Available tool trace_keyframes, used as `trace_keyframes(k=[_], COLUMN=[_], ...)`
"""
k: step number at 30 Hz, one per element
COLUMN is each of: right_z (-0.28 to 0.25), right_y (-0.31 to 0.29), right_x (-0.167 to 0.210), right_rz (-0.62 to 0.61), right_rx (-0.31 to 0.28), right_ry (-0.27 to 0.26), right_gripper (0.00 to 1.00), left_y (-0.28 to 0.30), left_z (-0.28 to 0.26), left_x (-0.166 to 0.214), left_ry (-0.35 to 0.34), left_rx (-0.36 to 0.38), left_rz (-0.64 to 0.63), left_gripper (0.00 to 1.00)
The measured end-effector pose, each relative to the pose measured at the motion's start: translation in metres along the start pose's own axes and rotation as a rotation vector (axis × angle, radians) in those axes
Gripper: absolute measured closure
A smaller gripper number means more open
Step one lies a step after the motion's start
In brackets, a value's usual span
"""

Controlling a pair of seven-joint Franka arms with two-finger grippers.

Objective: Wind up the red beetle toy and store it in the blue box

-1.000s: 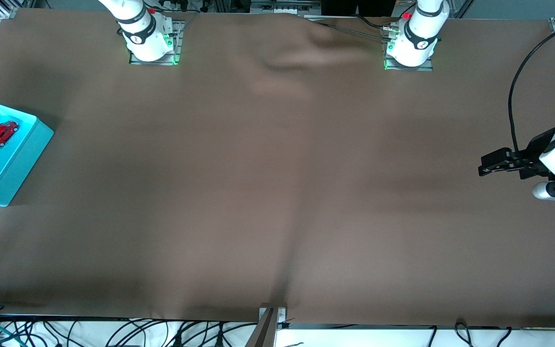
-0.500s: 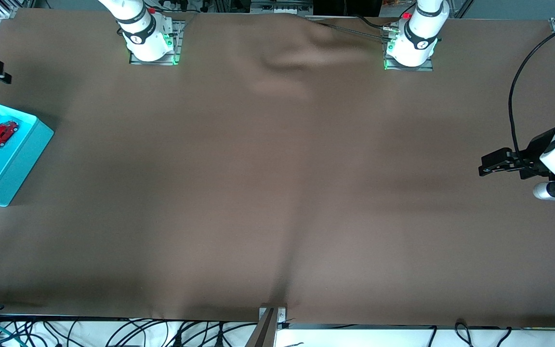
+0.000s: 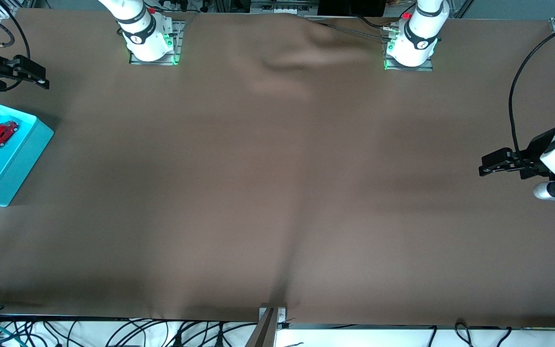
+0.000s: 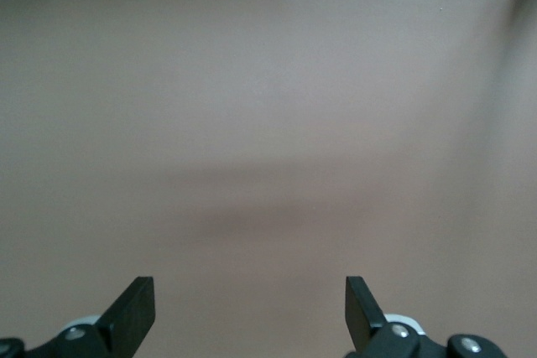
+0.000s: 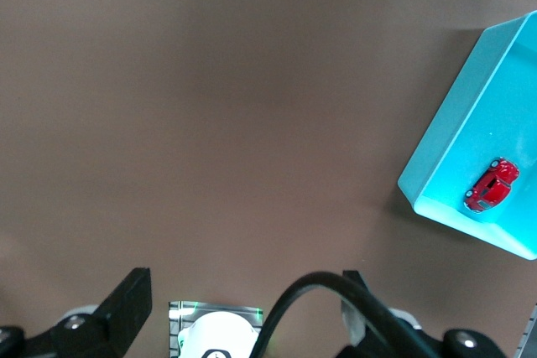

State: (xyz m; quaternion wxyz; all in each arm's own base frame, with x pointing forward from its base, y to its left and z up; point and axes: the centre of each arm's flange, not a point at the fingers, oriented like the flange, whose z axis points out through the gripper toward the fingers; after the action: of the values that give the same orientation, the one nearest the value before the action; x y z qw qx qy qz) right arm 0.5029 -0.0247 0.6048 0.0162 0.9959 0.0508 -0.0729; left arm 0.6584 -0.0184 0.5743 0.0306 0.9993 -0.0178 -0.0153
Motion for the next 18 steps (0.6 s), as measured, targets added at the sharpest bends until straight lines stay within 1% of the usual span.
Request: trace_keyframes(k=[2, 6, 10, 14, 18], right_z=[-0.001, -0.006, -0.008, -0.008, -0.008], right_y=[-0.002, -0.005, -0.017, -0.035, -0.035], right_x=[0.002, 0.009, 0.015, 0.022, 0.023], right_rz=[-0.004, -0.011, -0.034, -0.061, -0.061], right_rx=[-0.003, -0.01, -0.018, -0.025, -0.025], right_ry=[0.012, 0.056, 0.078, 0.088, 0.089], right_gripper=[0.0, 0.0, 0.0, 0.0, 0.0], left_y=[0.0, 0.0, 0.0, 0.0, 0.0], left_z=[0.0, 0.0, 0.0, 0.0, 0.0], left_x=[0.0, 0.0, 0.0, 0.0, 0.0], left_ry=[0.0, 0.0, 0.001, 0.001, 0.001], left_rx=[0.0, 0.0, 0.0, 0.0, 0.0], left_rz=[0.0, 0.0, 0.0, 0.0, 0.0], left_gripper=[0.0, 0.0, 0.0, 0.0, 0.0])
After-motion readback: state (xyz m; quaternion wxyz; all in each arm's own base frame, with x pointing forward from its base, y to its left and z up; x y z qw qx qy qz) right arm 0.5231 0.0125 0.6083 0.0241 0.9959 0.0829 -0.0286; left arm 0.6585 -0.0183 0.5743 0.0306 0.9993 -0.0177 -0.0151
